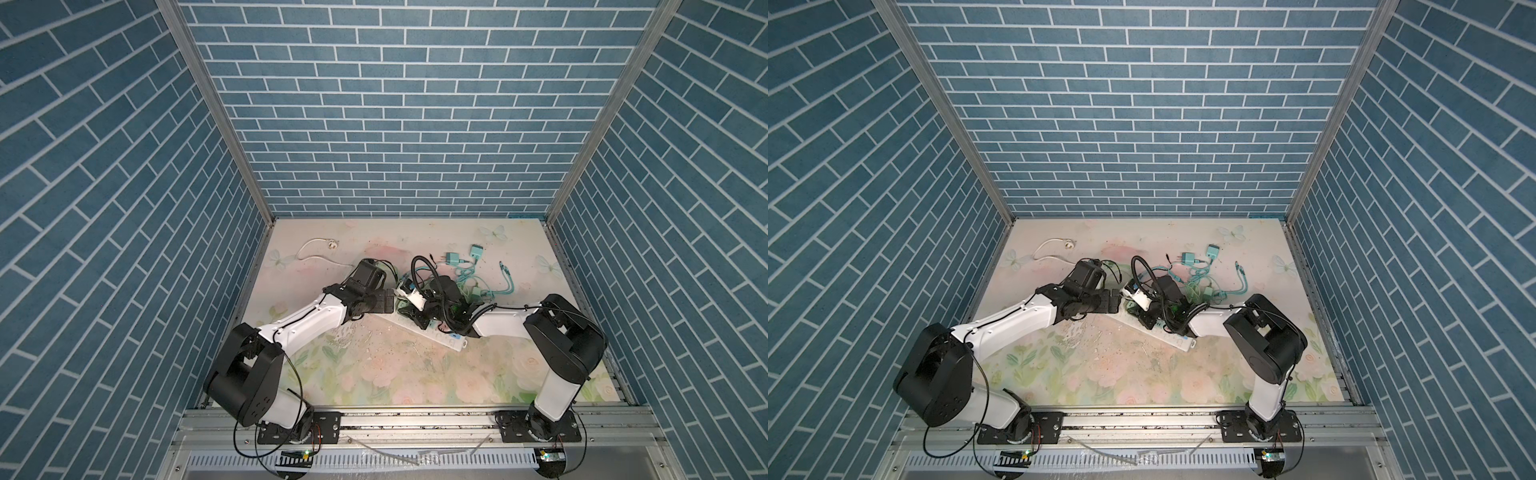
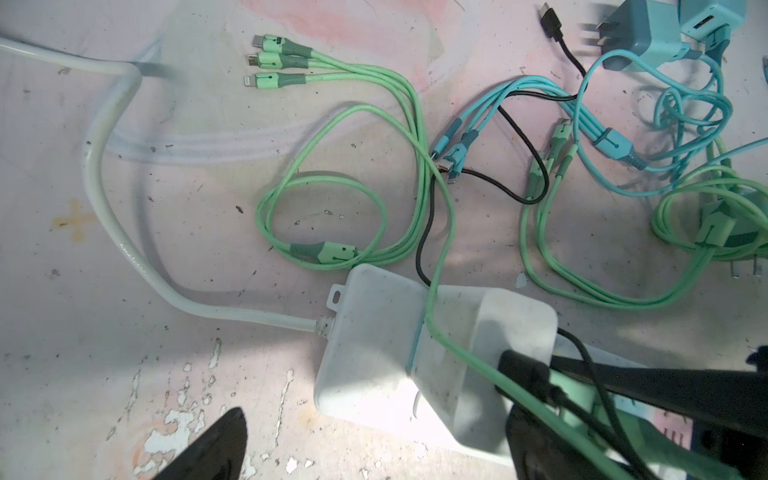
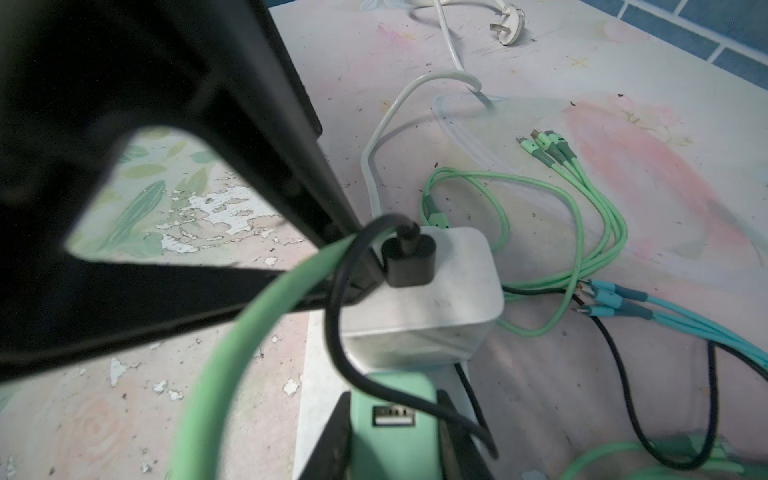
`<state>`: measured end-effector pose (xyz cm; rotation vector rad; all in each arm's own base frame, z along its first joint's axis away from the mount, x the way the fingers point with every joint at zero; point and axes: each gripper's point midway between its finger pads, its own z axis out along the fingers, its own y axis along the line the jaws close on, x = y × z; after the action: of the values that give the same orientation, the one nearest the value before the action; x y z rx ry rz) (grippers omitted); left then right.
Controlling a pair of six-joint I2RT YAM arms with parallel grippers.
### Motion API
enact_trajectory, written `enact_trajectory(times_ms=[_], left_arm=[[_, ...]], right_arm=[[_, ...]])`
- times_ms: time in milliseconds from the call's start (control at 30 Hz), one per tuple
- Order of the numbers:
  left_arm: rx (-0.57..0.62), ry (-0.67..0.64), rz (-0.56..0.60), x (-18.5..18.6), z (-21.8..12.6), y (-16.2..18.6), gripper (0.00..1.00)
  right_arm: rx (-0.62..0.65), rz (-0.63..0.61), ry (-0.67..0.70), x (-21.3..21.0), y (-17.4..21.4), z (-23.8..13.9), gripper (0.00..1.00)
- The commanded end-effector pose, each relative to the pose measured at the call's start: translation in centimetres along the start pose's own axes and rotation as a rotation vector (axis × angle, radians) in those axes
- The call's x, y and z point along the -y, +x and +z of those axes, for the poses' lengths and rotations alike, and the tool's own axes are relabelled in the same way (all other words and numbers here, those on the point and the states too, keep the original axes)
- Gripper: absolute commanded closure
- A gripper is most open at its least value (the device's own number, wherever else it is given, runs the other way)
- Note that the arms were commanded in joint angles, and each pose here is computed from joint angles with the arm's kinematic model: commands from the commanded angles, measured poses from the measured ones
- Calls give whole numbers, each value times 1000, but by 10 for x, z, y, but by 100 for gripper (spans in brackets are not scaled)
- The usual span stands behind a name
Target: Insert the plug
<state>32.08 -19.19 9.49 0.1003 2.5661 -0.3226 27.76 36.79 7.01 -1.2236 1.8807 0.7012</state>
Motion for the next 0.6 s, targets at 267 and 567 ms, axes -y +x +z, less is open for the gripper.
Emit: enact_trajectory(times_ms=[267,567], left_arm=[[-36,-71,23,-17,-2,17,0],[40,-16,29,-5,-20,-3,0]], right_arm=[[-304,178,-59,-20,86,-1,81],[-272,168,-68,-20,74,-1,67]])
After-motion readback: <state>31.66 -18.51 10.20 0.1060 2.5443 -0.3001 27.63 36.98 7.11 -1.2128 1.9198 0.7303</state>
